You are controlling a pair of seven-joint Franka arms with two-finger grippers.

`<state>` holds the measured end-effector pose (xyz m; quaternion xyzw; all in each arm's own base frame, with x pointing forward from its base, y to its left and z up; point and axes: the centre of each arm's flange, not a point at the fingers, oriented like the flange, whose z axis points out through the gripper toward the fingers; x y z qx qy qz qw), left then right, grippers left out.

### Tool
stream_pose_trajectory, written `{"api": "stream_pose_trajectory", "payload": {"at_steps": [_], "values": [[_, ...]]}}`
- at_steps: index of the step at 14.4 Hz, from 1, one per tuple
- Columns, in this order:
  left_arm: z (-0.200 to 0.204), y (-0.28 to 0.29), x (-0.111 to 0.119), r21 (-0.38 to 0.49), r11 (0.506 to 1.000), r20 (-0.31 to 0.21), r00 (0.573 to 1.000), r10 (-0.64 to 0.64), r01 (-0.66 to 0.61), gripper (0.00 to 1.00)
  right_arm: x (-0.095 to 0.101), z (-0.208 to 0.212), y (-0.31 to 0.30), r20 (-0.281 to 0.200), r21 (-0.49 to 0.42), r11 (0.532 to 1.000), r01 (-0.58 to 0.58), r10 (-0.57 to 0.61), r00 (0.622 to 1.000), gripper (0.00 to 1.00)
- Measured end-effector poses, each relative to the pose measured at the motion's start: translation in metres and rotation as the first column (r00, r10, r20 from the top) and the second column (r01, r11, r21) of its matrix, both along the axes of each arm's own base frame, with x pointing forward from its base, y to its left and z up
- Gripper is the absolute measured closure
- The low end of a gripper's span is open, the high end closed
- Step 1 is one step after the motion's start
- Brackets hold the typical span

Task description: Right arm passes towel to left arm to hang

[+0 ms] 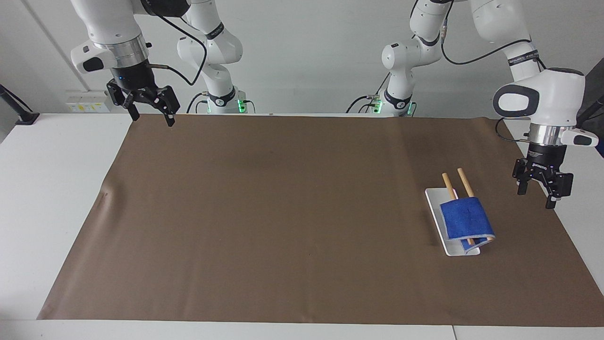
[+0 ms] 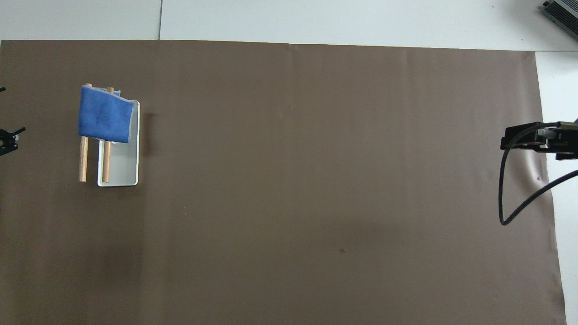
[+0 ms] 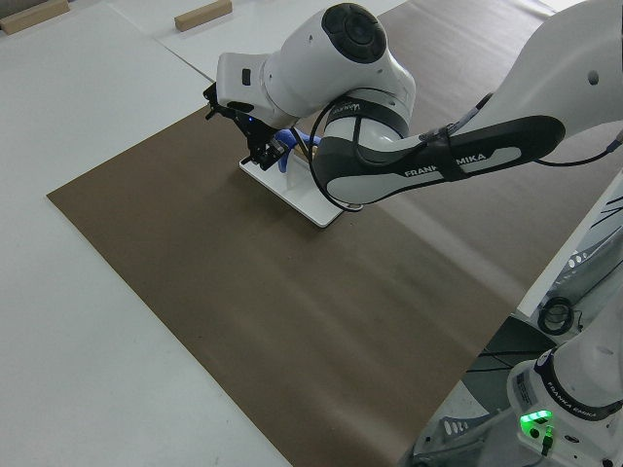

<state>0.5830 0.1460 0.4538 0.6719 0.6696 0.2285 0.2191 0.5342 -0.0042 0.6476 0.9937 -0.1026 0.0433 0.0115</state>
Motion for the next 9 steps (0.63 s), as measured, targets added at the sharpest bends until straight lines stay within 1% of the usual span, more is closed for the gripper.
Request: {"api": "stream_pose_trajectory", "payload": {"at_steps": [2,4,7,9], "values": [[0.003,-0.002,0.002,0.073,0.992,0.002,0.995,-0.099,0.099,0.0,0.0,-0.003,-0.008,-0.006,0.023,1.0,0.018,-0.018,1.0,0.0],[0.007,-0.015,0.005,0.136,0.97,-0.002,0.98,-0.201,0.2,0.0,0.0,-0.004,-0.014,-0.012,0.024,0.999,0.028,-0.028,1.0,0.0],[0.017,-0.048,0.01,0.192,0.93,0.002,0.948,-0.319,0.312,0.0,0.002,-0.004,-0.015,-0.023,0.023,1.0,0.006,-0.006,1.0,0.0],[0.03,-0.074,0.01,0.234,0.893,0.01,0.917,-0.399,0.386,0.0,0.002,-0.006,-0.011,-0.027,0.022,1.0,-0.009,0.009,1.0,0.0]]}}
